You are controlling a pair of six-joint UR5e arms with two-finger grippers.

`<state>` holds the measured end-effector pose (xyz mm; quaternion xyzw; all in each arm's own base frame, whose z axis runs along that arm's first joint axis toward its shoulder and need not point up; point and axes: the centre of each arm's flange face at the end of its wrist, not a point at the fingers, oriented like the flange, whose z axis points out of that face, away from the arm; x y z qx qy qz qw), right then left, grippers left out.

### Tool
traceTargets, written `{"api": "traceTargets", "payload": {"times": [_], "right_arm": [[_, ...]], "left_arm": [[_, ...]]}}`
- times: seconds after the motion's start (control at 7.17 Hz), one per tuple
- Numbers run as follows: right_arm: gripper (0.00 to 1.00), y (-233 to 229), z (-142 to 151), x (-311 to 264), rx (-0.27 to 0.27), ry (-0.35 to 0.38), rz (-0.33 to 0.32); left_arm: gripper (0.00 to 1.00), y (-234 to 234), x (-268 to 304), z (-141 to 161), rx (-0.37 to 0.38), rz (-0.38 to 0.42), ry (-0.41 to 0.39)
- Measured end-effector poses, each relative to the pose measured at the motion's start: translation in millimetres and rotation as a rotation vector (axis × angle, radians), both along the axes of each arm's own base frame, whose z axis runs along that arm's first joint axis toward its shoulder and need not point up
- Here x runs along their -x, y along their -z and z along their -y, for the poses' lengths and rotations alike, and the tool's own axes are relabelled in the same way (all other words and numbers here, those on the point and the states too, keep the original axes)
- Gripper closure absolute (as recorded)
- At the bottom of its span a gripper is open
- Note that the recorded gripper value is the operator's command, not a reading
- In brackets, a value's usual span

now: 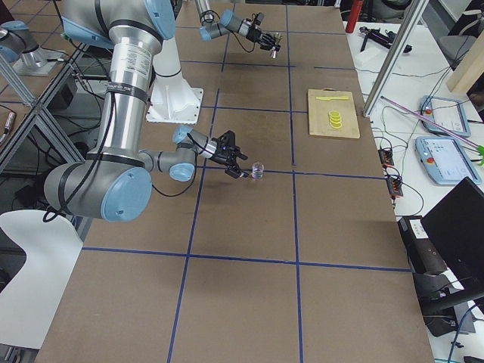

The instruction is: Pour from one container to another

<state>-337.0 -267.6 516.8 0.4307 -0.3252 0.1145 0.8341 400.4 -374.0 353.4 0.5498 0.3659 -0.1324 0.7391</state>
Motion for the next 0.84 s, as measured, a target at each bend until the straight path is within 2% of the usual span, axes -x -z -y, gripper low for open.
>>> {"api": "traceTargets", "payload": {"times": [0.28, 0.84], "right_arm": [[0.0, 1, 2, 11, -0.025, 0.017, -0.028], [0.0, -7, 12, 34, -0.07, -0.042, -0.052]], "left_arm": [[1.0, -4, 0, 3, 0.005, 0.006, -0.002], [1.0, -16, -2, 10, 0.017, 0.029, 0.0]]}}
